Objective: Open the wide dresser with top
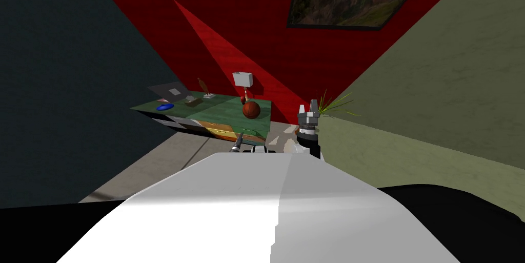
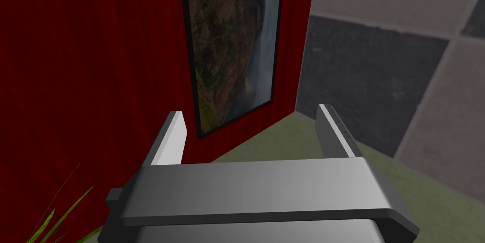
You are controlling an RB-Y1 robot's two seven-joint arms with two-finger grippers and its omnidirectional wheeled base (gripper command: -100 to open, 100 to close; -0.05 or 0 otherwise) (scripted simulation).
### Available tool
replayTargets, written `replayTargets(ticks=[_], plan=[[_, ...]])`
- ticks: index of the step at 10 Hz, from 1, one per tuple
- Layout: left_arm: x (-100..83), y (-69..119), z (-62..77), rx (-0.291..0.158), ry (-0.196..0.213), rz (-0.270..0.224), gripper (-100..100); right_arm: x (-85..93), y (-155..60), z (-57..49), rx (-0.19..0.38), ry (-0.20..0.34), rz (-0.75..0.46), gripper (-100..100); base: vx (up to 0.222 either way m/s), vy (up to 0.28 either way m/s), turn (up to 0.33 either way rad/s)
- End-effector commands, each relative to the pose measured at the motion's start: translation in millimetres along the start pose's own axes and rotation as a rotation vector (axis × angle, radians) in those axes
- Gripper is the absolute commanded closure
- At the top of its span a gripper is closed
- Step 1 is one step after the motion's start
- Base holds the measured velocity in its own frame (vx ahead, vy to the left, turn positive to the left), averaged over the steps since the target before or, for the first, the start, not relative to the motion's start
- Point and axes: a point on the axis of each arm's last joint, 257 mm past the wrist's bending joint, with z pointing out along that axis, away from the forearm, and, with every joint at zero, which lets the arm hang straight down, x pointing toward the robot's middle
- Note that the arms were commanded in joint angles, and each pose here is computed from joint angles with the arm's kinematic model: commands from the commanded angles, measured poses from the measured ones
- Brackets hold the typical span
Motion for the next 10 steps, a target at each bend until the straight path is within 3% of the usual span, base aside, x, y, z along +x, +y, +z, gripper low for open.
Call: replayTargets(ticks=[1,3,4,5,6,10], plan=[[-3.4,4.5,-3.9,-0.004,-0.005,0.009,-100,0.0,0,0.0,0.000,0.000,0.000,0,0.185,-0.045,-0.022],[0.0,4.4,-3.4,-0.006,-0.007,0.000,-100,0.0,0,0.0,0.000,0.000,0.000,0,0.131,-0.012,-0.009],[-4.1,1.1,7.0,-0.007,-0.010,0.001,-100,0.0,0,0.1,0.000,0.000,0.000,0,0.082,-0.023,-0.020],[-2.3,0.9,1.6,-0.003,-0.010,0.001,-100,0.0,0,0.1,0.000,0.000,0.000,0,0.050,-0.014,-0.005],[-2.6,0.9,2.5,-0.005,-0.009,0.001,100,0.0,0,0.1,0.000,0.000,0.000,0,0.006,-0.003,0.002],[-4.8,-1.9,-0.6,-0.003,-0.002,0.001,100,0.1,0,0.2,0.000,0.000,0.000,0,-0.140,0.013,0.020]])
